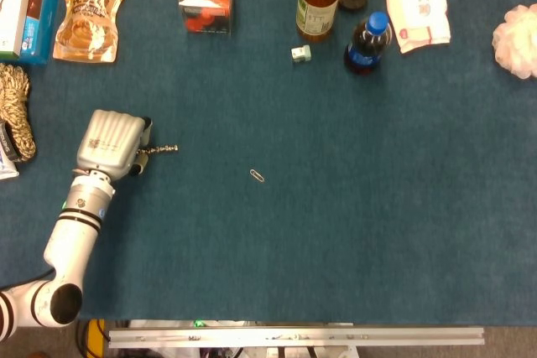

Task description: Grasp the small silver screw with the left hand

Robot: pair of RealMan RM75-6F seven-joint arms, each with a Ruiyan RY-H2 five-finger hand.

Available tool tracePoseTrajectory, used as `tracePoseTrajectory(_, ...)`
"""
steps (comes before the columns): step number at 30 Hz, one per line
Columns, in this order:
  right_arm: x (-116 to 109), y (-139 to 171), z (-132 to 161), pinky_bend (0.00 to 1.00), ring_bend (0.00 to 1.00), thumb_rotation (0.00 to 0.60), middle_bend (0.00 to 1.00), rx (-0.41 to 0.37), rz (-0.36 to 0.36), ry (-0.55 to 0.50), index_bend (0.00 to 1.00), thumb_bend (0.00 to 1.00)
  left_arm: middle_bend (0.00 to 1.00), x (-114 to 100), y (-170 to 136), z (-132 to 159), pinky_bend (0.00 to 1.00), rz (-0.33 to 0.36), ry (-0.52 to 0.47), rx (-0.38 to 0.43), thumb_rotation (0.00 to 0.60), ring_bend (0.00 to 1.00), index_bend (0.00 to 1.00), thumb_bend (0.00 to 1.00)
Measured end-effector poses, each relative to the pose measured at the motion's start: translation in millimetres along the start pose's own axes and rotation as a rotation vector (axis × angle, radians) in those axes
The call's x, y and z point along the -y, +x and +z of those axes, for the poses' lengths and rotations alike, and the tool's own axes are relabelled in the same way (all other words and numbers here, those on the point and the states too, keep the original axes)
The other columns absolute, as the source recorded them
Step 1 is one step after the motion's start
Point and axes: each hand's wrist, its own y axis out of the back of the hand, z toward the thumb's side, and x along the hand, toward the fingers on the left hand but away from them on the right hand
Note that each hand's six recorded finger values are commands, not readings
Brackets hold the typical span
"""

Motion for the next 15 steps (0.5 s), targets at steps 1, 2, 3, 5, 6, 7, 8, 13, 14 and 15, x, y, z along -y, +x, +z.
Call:
tracePoseTrajectory(1,0.1,0.1,-0.4,0.60,0.52,0.600,0.50,0.001,0.000,0.000,0.41,0.19,0.76,0.4,0.0,0.1,0.72,-0.001,0.001,-0.001,0.600,0.72,0.52,0.28)
tracePoseTrajectory(2,0.3,0.3,-0.8,0.60,0.52,0.600,0.50,0.001,0.001,-0.001,0.41,0.19,0.76,0.9,0.1,0.1,0.72,-0.003,0.000,-0.002,0.600,0.72,0.52,0.28)
tracePoseTrajectory(3,0.5,0.4,-1.3,0.60,0.52,0.600,0.50,0.001,0.001,-0.001,0.41,0.19,0.76,1.2,0.3,0.1,0.72,-0.005,0.000,-0.004,0.600,0.72,0.52,0.28)
tracePoseTrajectory(5,0.5,0.6,-1.5,0.60,0.52,0.600,0.50,0.001,0.001,-0.002,0.41,0.19,0.76,1.7,0.7,-0.3,0.72,-0.008,0.001,-0.006,0.600,0.72,0.52,0.28)
tracePoseTrajectory(6,0.2,0.7,-1.8,0.60,0.52,0.600,0.50,0.002,0.000,-0.002,0.41,0.19,0.76,1.9,0.9,-0.5,0.72,-0.009,0.002,-0.007,0.600,0.72,0.52,0.28)
tracePoseTrajectory(7,0.0,0.9,-2.1,0.60,0.52,0.600,0.50,0.003,-0.001,-0.002,0.41,0.19,0.76,1.9,0.9,-0.5,0.72,-0.011,0.002,-0.008,0.600,0.72,0.52,0.28)
tracePoseTrajectory(8,-0.2,1.0,-2.3,0.60,0.52,0.600,0.50,0.003,-0.001,-0.002,0.41,0.19,0.76,1.7,0.8,-0.3,0.72,-0.011,0.003,-0.007,0.600,0.72,0.52,0.28)
tracePoseTrajectory(13,0.1,1.6,-2.7,0.60,0.52,0.600,0.50,0.004,-0.001,-0.003,0.41,0.19,0.76,1.3,1.3,0.2,0.72,-0.014,0.006,-0.007,0.600,0.72,0.53,0.28)
tracePoseTrajectory(14,0.2,1.7,-2.7,0.60,0.52,0.600,0.50,0.004,-0.001,-0.003,0.41,0.19,0.76,1.3,1.8,0.4,0.72,-0.015,0.006,-0.007,0.600,0.72,0.53,0.28)
tracePoseTrajectory(15,0.1,1.8,-2.7,0.60,0.52,0.600,0.50,0.004,-0.001,-0.003,0.41,0.19,0.76,1.1,2.2,0.5,0.72,-0.015,0.006,-0.007,0.600,0.72,0.53,0.29)
